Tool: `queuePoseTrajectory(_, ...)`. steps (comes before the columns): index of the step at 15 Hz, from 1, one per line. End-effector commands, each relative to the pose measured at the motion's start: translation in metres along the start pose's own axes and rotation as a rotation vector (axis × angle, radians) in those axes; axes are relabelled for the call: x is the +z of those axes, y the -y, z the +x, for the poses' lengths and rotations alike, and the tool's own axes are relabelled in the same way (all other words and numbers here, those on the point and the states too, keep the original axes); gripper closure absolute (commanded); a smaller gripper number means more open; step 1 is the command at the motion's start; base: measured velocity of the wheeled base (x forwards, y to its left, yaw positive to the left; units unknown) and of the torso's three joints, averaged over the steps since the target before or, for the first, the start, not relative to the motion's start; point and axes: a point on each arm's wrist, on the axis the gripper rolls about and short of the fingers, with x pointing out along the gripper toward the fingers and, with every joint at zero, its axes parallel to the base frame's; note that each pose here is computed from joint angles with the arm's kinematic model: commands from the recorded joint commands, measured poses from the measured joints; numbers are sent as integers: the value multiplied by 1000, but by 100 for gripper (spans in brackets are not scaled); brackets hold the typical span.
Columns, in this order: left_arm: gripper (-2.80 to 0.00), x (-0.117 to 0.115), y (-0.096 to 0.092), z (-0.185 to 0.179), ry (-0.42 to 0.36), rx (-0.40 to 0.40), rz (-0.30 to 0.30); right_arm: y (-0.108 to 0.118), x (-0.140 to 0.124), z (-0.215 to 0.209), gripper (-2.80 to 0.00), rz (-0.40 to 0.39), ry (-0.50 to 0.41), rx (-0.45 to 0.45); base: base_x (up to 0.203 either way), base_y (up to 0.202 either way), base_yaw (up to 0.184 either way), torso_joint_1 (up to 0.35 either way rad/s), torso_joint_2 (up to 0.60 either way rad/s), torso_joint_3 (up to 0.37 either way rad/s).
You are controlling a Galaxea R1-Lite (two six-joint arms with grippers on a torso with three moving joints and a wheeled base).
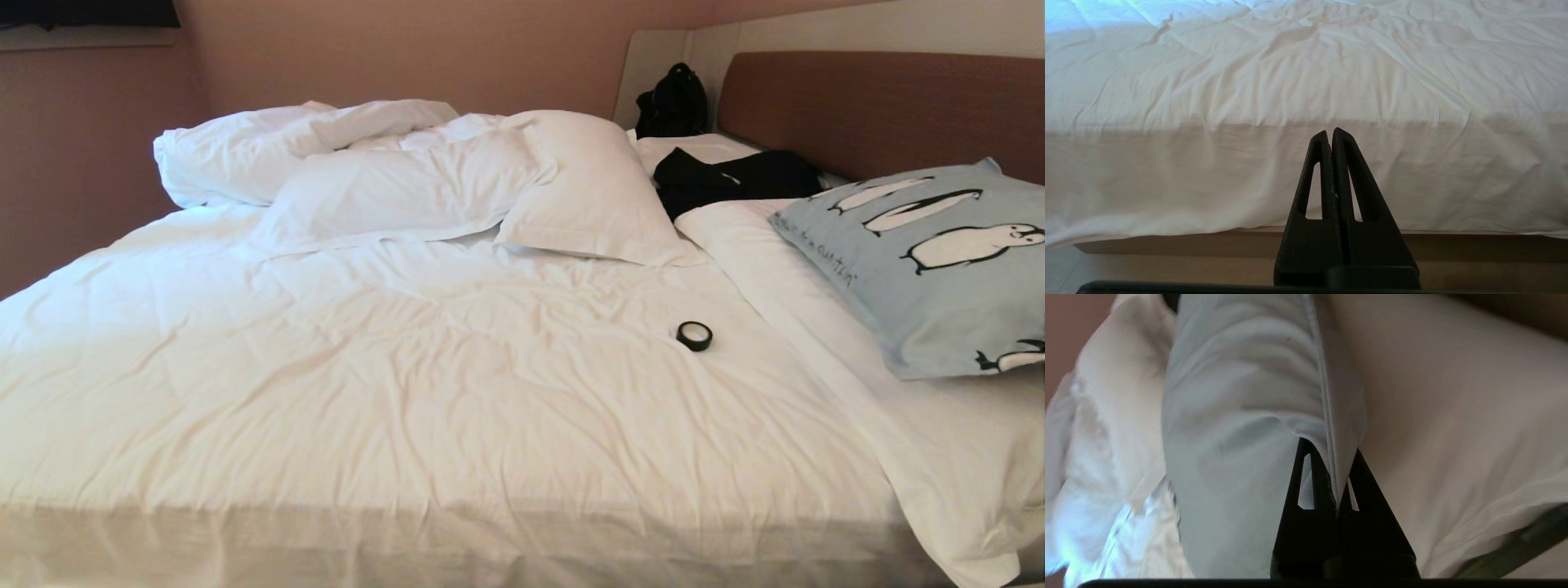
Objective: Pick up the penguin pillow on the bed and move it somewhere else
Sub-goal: Place the pillow at the bedside
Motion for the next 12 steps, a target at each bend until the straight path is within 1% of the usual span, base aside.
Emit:
queuePoseTrajectory(1, 0, 0, 0, 0, -1, 0, 0, 10, 6, 12, 0, 18, 118, -272, 0, 0, 0, 0, 0, 0)
queuePoseTrajectory(4, 0, 0, 0, 0, -1, 1, 0, 11, 10, 18, 0, -1, 163, -293, 0, 0, 0, 0, 0, 0)
queuePoseTrajectory(5, 0, 0, 0, 0, -1, 1, 0, 11, 10, 20, 0, -4, 176, -321, 0, 0, 0, 0, 0, 0)
queuePoseTrajectory(7, 0, 0, 0, 0, -1, 1, 0, 11, 9, 31, 0, -12, 218, -406, 0, 0, 0, 0, 0, 0)
queuePoseTrajectory(8, 0, 0, 0, 0, -1, 0, 0, 11, 11, 35, 0, -8, 250, -420, 0, 0, 0, 0, 0, 0)
queuePoseTrajectory(10, 0, 0, 0, 0, -1, 1, 0, 8, 12, 41, 0, 0, 281, -419, 0, 0, 0, 0, 0, 0)
queuePoseTrajectory(12, 0, 0, 0, 0, -1, 1, 0, 5, 10, 49, 0, -9, 319, -485, 0, 0, 0, 0, 0, 0)
